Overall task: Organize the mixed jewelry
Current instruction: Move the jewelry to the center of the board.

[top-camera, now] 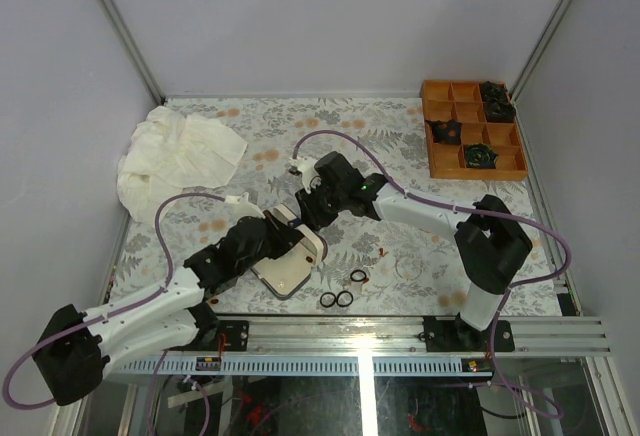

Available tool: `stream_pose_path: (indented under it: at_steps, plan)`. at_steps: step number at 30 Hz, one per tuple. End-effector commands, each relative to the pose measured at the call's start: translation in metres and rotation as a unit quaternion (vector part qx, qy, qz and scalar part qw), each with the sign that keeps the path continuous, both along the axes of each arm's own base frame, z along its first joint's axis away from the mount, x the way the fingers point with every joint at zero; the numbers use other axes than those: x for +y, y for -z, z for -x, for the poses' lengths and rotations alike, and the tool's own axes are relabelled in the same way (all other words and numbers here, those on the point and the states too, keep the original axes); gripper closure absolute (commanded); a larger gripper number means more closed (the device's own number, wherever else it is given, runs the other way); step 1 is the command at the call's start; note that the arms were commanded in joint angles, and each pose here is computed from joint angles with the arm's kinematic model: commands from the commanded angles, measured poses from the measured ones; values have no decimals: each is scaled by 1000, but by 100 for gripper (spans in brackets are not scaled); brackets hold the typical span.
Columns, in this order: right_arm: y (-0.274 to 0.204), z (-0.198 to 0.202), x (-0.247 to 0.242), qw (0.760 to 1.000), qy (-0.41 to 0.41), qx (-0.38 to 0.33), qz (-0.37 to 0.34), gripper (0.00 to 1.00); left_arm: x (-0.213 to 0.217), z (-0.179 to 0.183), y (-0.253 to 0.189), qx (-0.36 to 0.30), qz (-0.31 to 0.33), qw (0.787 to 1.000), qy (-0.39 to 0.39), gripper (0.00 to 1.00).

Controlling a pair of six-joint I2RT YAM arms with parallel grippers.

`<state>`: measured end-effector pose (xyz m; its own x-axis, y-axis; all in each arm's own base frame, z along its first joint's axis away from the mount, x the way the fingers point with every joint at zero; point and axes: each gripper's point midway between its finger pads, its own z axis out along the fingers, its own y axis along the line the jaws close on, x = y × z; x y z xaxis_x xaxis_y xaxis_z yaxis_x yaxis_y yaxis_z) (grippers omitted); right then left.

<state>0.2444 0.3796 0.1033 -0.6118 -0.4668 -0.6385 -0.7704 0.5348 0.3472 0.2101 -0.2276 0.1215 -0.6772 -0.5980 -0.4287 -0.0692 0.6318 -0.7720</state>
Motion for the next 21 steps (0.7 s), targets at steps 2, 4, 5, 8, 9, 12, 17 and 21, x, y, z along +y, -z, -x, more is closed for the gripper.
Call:
stream_pose_path:
  at_steps: [2,4,5,8,9,12,17,21]
  plan:
    - [-23,-6,0,999,0,-21,-32,63,-10,-10,-34,-49,51,997,-9,100]
    - [-20,-8,-3,999,4,-19,-30,59,-7,-9,-33,-47,49,998,-11,100]
    - [-19,-9,-4,999,7,-18,-29,58,-6,-8,-32,-46,49,998,-12,100]
    - [-17,-13,-7,999,16,-18,-24,55,-2,-6,-29,-45,46,998,-15,100]
    - [-16,-14,-8,999,19,-17,-23,54,0,-5,-30,-46,47,998,-16,99]
    - [-16,-20,-11,999,31,-19,-17,50,3,-3,-29,-46,47,998,-19,98]
    - [-14,-31,-21,998,56,-22,-3,43,7,-1,-29,-46,46,998,-21,96]
    - [-11,-42,-32,996,82,-26,13,37,12,2,-29,-47,45,998,-25,95]
